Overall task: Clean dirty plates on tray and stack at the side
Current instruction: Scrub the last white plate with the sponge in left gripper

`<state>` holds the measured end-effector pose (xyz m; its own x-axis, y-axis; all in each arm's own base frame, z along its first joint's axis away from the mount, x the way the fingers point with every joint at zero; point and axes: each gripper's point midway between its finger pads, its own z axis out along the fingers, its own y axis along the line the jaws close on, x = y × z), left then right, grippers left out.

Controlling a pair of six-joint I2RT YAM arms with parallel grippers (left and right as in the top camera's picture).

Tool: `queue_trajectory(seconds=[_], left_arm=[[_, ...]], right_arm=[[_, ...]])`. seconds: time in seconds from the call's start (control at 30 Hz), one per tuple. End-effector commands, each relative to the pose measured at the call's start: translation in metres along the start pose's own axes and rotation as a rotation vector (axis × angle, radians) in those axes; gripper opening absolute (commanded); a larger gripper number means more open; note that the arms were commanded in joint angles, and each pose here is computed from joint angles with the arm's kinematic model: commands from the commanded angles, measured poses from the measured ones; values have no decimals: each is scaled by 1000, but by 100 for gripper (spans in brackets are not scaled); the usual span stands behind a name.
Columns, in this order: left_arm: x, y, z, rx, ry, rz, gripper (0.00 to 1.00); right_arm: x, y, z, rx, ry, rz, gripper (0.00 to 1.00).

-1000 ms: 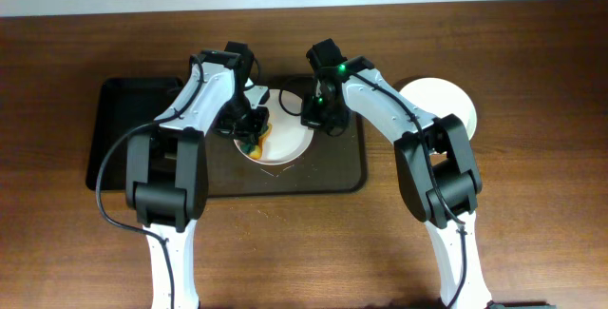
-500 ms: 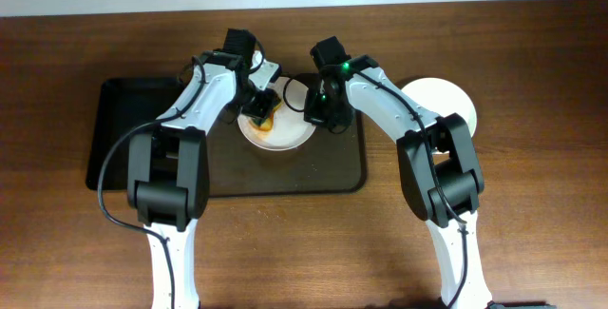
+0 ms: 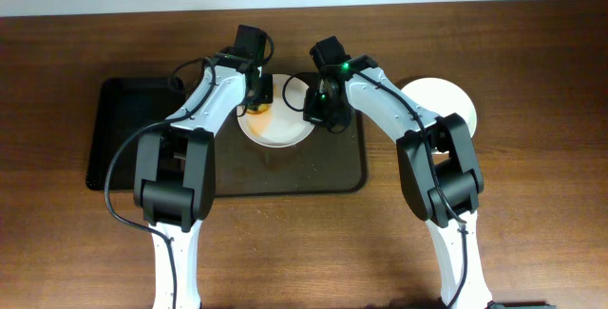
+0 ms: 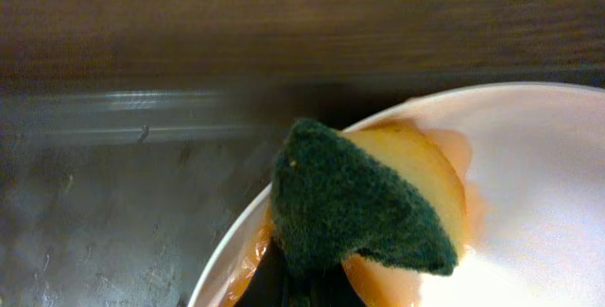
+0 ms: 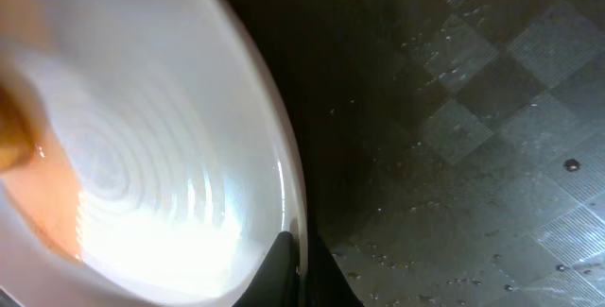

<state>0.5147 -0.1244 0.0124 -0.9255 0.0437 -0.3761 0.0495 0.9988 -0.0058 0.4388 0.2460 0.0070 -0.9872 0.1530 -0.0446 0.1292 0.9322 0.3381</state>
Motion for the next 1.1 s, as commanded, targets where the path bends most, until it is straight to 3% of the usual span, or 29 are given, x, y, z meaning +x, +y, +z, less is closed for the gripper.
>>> queue_trajectory(seconds=[0.0,0.2,0.53,0.73,0.93,1.07], left_arm=[[16,-29,23,212,36,232,0],[50,-49,10,384,148,380,0],[114,-42,-17,472,407,518,0],[106,-43,-13,468,371,522,0],[39,-21,16,227,150,280,0],[16,31,21,-103,72,92,0]], right_arm=[[14,-7,16,40,43,-22,4],[14,-6,16,40,43,-23,4],[18,-1,18,37,44,-44,4],[18,-1,18,38,45,-44,4],[18,-1,18,38,45,-44,4],[18,-1,18,38,45,-44,4]])
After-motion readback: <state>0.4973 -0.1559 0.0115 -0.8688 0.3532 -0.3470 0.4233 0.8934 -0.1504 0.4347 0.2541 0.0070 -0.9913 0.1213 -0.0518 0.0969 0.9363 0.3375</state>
